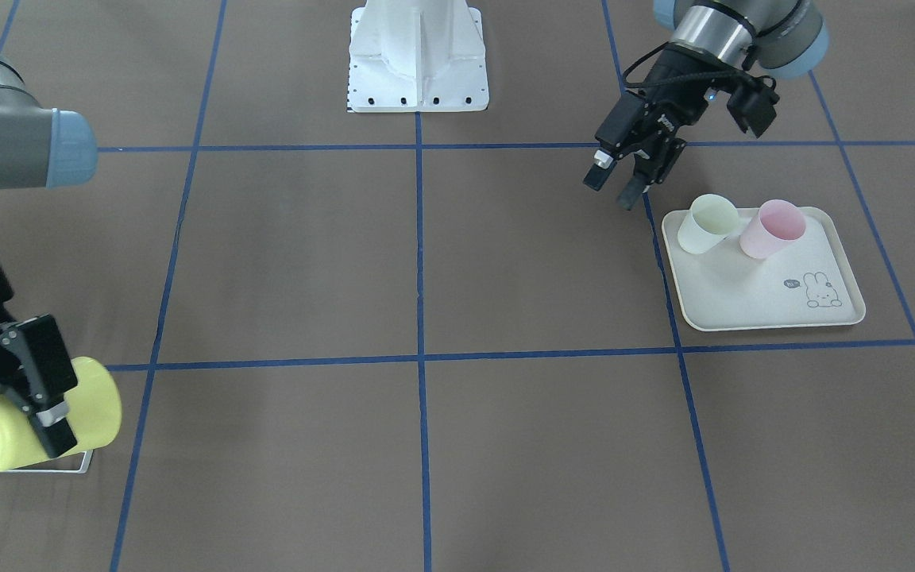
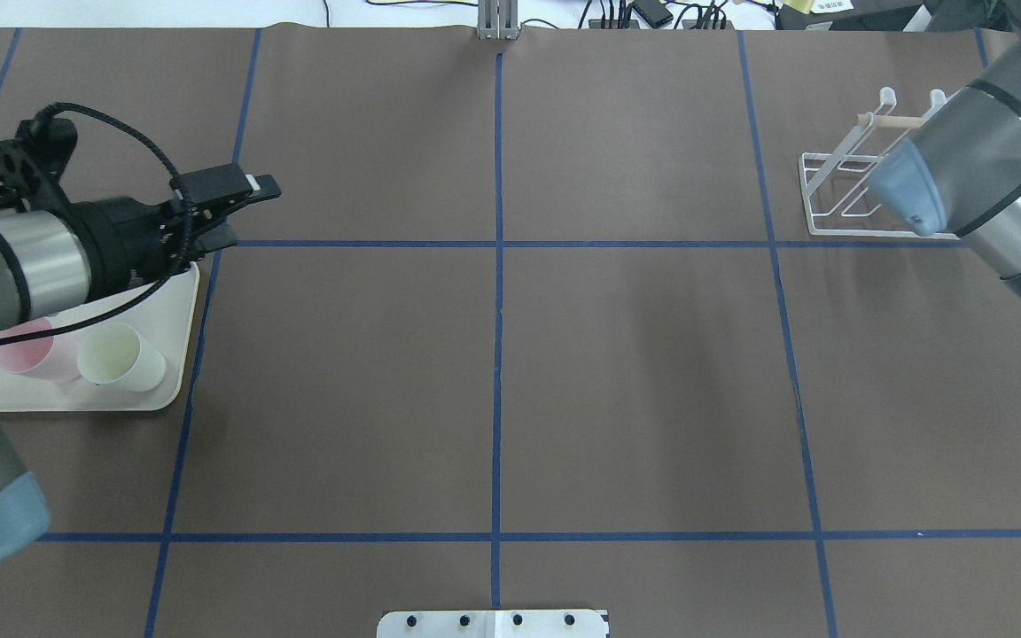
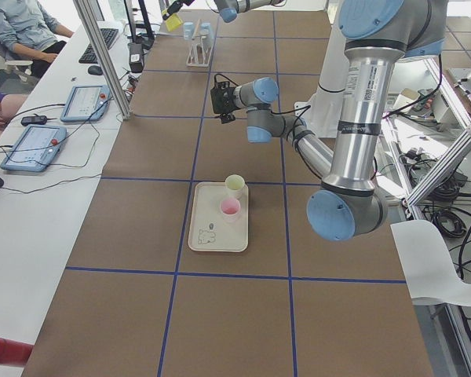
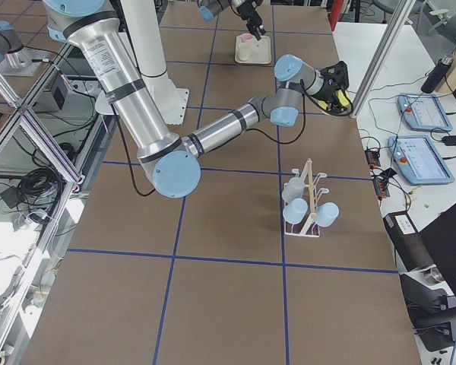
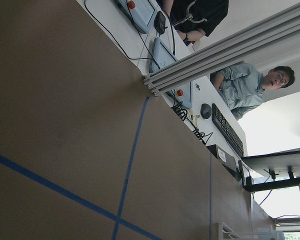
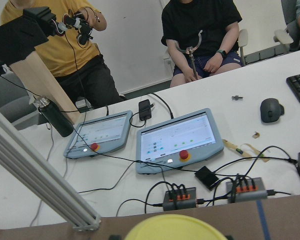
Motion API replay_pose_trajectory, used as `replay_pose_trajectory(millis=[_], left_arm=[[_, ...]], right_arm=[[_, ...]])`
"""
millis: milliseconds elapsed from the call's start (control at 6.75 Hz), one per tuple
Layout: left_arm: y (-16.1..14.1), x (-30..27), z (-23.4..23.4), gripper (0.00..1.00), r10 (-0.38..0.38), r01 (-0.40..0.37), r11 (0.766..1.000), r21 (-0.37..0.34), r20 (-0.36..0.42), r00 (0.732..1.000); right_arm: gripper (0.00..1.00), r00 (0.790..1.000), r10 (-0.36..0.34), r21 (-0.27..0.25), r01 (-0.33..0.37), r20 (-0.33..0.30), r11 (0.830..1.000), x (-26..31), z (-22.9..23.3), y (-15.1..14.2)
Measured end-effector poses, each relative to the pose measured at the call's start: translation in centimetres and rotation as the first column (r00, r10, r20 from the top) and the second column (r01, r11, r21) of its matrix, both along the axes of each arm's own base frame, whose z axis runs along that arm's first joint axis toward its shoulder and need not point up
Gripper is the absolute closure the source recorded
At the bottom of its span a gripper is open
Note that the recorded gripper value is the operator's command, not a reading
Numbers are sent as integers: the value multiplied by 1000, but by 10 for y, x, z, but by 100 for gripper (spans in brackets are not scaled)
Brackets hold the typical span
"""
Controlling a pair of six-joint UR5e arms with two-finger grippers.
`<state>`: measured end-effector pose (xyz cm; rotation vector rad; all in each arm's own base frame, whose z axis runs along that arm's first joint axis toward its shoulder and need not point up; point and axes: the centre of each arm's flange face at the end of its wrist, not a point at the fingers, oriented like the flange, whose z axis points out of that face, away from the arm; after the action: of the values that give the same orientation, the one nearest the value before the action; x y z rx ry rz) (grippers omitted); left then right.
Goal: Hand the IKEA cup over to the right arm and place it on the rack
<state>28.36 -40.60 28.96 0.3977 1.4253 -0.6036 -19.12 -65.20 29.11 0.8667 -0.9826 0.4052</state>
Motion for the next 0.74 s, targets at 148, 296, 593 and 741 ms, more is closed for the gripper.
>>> replay_pose_trajectory(millis=[148,296,593,741], left_arm=[[-1,-31,23,0,38,-40,999,13,99,994],[0,-62,54,0,80,-88,996,31,205,976],[13,-112,114,0,160,-198,978,60,385,909],[20,-129,139,0,198,-250,966,63,445,873]], right_arm=[[100,990,10,32,-5,-142,999,17,26,-2],[100,973,20,44,-10,-230,999,30,50,0],[100,942,22,43,-8,-336,999,44,87,6],[100,928,25,39,-12,-371,999,47,102,4]])
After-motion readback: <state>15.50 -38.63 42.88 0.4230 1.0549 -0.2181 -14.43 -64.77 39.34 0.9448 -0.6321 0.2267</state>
